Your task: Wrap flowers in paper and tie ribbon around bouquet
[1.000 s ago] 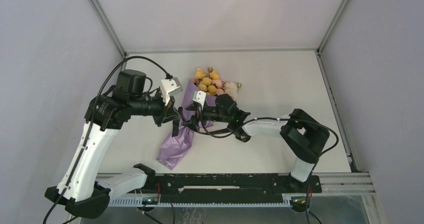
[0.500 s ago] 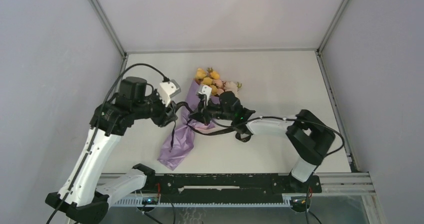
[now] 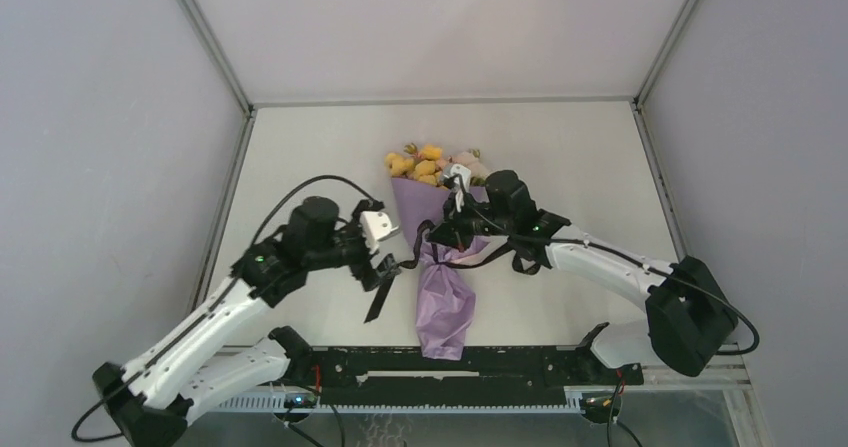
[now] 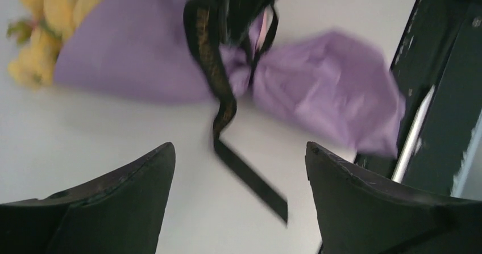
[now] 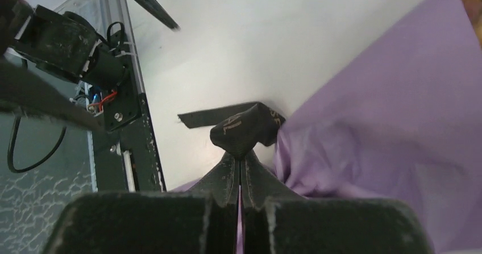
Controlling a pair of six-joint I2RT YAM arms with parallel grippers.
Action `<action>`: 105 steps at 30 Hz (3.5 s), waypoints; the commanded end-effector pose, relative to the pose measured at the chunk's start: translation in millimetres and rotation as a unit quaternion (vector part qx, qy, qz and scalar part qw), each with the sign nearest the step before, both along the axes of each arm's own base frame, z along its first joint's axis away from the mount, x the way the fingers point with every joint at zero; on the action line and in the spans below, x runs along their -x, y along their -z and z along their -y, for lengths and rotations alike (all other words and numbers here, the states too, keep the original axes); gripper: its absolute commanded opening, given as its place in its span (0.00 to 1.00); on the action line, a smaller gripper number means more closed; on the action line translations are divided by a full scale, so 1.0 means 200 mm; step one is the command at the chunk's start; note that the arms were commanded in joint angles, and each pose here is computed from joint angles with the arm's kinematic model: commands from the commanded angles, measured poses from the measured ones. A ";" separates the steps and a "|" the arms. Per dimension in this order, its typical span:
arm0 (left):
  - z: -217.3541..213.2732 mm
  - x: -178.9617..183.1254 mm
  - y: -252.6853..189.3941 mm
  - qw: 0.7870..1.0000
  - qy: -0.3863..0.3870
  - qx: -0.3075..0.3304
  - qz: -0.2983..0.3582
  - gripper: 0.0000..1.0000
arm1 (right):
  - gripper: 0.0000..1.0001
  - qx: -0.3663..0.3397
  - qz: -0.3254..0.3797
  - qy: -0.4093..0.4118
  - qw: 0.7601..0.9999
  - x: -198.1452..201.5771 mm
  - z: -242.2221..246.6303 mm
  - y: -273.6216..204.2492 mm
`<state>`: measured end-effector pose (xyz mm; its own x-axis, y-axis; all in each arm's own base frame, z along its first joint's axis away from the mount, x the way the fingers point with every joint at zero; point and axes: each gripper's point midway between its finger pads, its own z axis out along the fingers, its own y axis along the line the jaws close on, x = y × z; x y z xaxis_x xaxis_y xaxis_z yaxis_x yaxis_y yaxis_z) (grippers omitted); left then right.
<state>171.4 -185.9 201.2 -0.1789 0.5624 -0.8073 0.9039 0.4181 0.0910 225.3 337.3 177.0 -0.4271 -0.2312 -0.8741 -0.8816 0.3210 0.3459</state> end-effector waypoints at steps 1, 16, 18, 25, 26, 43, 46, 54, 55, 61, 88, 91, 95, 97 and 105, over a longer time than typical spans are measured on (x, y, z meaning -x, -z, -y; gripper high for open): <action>0.43 -0.24 -0.11 0.986 -0.015 0.163 0.041 0.89 | 0.00 -0.016 -0.021 0.011 1.000 0.04 0.08 -0.04; 0.57 -0.24 0.25 0.960 -0.093 0.265 0.001 0.71 | 0.00 -0.080 -0.105 0.112 0.985 -0.06 0.13 0.00; 0.57 -0.23 0.28 0.959 -0.094 0.269 0.007 0.61 | 0.00 -0.090 -0.113 0.116 0.983 -0.08 0.13 -0.02; 0.60 -0.29 0.32 0.963 -0.097 0.249 0.024 0.40 | 0.00 -0.085 -0.126 0.125 0.980 -0.09 0.13 0.01; 0.61 -0.28 0.33 0.964 -0.090 0.249 0.021 0.38 | 0.00 -0.084 -0.127 0.125 0.980 -0.08 0.12 0.02; 0.62 -0.26 0.36 0.960 -0.087 0.267 0.005 0.00 | 0.46 -0.015 -0.177 0.245 0.953 -0.12 0.35 0.14; 0.59 -0.27 0.38 0.961 -0.096 0.259 0.018 0.00 | 0.54 0.054 -0.202 0.397 0.894 -0.14 0.70 0.24; 0.55 -0.25 0.38 0.962 -0.087 0.255 0.053 0.00 | 0.83 0.091 -0.278 0.548 0.784 -0.08 1.24 0.51; 0.55 -0.25 0.38 0.961 -0.086 0.256 0.055 0.00 | 0.83 0.096 -0.292 0.551 0.776 -0.08 1.27 0.55; 0.54 -0.24 0.36 0.961 -0.076 0.257 0.073 0.00 | 0.72 0.109 -0.331 0.547 0.761 -0.09 1.28 0.72; 0.53 -0.21 0.36 0.962 -0.057 0.255 0.084 0.00 | 0.16 0.266 -0.314 0.423 0.807 -0.08 1.04 0.78; 0.53 -0.21 0.35 0.962 -0.052 0.251 0.094 0.00 | 0.00 0.188 -0.318 0.358 0.858 -0.08 0.94 0.58; 0.52 -0.20 0.35 0.962 -0.046 0.249 0.099 0.00 | 0.00 0.047 -0.210 0.277 0.937 -0.12 0.81 -0.01; 0.52 -0.20 0.36 0.963 -0.044 0.248 0.099 0.00 | 0.00 -0.018 -0.152 0.243 0.958 -0.13 0.73 -0.28; 0.54 -0.16 0.37 0.965 -0.012 0.235 0.114 0.00 | 0.00 -0.127 -0.033 0.134 0.982 -0.26 0.05 -0.75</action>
